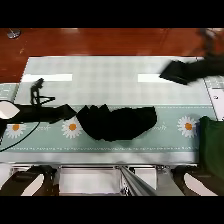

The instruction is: Fold the shirts.

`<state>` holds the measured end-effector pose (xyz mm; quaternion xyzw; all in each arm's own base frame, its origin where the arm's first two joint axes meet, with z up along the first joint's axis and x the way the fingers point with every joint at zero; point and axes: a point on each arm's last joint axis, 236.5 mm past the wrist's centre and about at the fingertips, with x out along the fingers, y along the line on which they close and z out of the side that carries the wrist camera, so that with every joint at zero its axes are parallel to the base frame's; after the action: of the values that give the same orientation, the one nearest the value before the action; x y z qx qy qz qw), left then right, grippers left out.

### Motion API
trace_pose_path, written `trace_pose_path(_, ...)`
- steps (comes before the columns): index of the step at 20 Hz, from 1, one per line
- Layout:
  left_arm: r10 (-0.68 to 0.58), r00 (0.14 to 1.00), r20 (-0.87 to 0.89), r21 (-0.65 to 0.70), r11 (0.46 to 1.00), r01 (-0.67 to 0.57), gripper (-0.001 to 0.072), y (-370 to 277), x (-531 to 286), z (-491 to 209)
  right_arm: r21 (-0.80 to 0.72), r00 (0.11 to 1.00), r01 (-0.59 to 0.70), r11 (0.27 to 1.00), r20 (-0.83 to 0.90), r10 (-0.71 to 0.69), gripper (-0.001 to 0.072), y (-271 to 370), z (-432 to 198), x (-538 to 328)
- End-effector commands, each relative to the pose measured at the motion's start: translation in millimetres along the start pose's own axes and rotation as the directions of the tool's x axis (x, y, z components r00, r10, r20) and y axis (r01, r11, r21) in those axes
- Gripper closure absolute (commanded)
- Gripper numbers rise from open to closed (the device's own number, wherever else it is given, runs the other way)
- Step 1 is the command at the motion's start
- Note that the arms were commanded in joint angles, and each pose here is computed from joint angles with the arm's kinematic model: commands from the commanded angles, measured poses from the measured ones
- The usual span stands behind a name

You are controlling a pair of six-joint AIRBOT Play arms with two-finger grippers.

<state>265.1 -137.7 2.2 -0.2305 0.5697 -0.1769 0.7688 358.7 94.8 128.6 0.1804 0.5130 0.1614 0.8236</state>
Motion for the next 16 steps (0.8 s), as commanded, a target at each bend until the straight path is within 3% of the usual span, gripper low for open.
trace_pose_path(1, -0.3, 0.952, -0.059, -0.109, 0.95, 0.293, 0.0006, -42, 24, -7, 0.223, 0.977, 0.215, 0.951, -0.045, -0.21, 0.0094, -100, -81, -22)
trace_pose_path(5, -0.377, 0.911, -0.167, -0.156, 0.923, 0.353, 0.0006, -45, 48, -25, 0.325, 0.987, 0.043, 0.945, -0.158, 0.01, 0.0094, -71, -180, 46)
trace_pose_path(10, -0.415, 0.885, -0.209, -0.193, 0.905, 0.379, 0.0027, -50, 85, -31, 0.292, 0.962, 0.037, 0.956, -0.269, 0.045, 0.0094, -54, -229, 76)
trace_pose_path(11, -0.397, 0.896, -0.197, -0.199, 0.911, 0.36, 0.0302, -45, 93, -26, 0.286, 0.963, 0.034, 0.958, -0.267, 0.046, 0.0094, -50, -229, 78)
trace_pose_path(12, -0.388, 0.903, -0.183, -0.195, 0.915, 0.353, 0.0661, -41, 100, -20, 0.286, 0.964, 0.035, 0.958, -0.261, 0.043, 0.0094, -47, -227, 82)
trace_pose_path(16, -0.428, 0.89, -0.159, -0.161, 0.901, 0.404, 0.0674, -52, 94, 4, 0.3, 0.951, 0.014, 0.954, -0.298, 0.08, 0.0094, -30, -232, 111)
